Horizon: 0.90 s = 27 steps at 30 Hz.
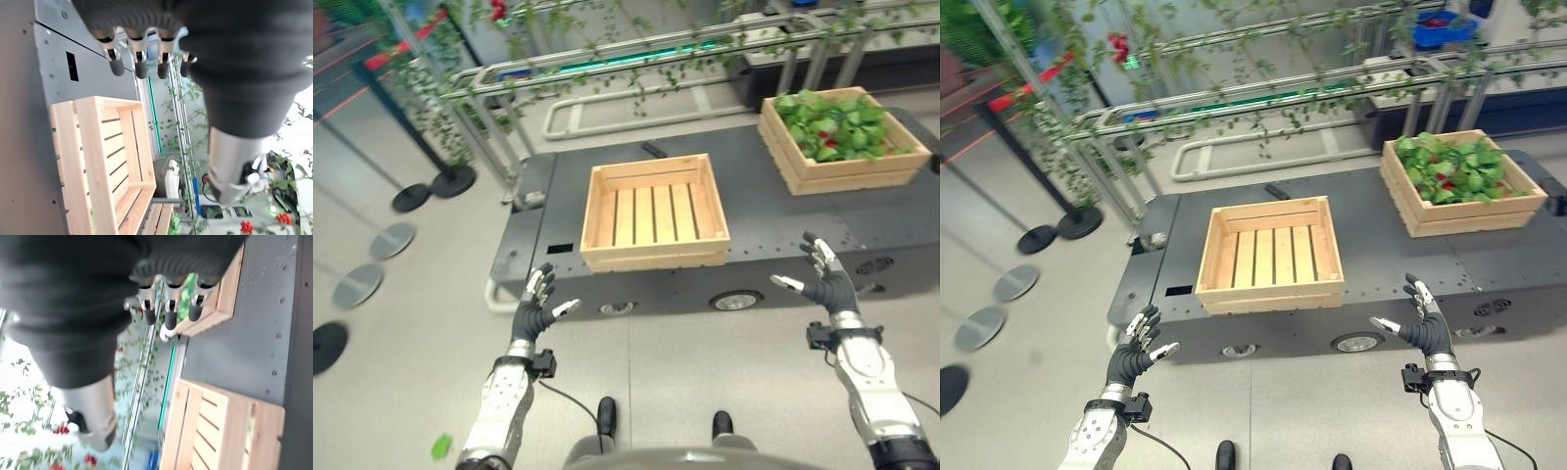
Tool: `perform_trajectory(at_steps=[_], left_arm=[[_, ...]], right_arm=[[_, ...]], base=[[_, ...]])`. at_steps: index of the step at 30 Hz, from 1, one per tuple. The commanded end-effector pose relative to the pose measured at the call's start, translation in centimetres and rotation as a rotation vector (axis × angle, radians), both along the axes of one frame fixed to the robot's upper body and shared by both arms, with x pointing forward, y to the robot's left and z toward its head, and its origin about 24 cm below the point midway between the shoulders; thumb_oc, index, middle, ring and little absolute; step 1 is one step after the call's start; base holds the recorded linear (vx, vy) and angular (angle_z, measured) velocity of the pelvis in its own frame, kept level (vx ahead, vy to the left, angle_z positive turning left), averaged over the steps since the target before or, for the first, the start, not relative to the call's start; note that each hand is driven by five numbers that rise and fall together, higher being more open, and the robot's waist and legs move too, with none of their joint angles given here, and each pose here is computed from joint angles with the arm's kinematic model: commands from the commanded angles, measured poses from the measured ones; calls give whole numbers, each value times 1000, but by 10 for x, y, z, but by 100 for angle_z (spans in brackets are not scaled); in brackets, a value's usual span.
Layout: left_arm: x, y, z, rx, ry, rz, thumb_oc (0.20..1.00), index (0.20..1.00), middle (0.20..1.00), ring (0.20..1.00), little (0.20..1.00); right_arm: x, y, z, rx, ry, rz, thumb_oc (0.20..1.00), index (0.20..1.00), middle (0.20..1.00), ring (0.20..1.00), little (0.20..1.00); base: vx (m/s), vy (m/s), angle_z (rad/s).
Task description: Pick up the fruits from the basket on one side to the basket on the other side
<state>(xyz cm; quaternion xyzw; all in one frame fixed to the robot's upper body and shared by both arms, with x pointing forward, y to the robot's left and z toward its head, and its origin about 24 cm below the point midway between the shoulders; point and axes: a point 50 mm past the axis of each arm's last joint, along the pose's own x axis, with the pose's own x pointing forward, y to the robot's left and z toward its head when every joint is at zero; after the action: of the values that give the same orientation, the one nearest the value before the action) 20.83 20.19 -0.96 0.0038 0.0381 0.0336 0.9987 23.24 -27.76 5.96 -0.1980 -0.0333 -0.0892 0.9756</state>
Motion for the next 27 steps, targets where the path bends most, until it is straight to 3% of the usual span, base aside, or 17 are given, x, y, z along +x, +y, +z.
perform_trajectory(at_steps=[1, 22, 27], left_arm=[[15, 17, 42, 84, -203, 18, 1000, 1000, 1000, 1000, 1000], [19, 32, 66, 276, -274, -28, 1000, 1000, 1000, 1000, 1000], [18, 29, 57, 224, -234, -12, 1000, 1000, 1000, 1000, 1000]], right_arm=[[14, 12, 32, 1, -172, 60, 1000, 1000, 1000, 1000, 1000], [27, 38, 15, 110, -144, 82, 1000, 1000, 1000, 1000, 1000], [26, 44, 7, 142, -108, 127, 1000, 1000, 1000, 1000, 1000]], base=[[133, 149, -137], [68, 189, -27], [113, 233, -18]])
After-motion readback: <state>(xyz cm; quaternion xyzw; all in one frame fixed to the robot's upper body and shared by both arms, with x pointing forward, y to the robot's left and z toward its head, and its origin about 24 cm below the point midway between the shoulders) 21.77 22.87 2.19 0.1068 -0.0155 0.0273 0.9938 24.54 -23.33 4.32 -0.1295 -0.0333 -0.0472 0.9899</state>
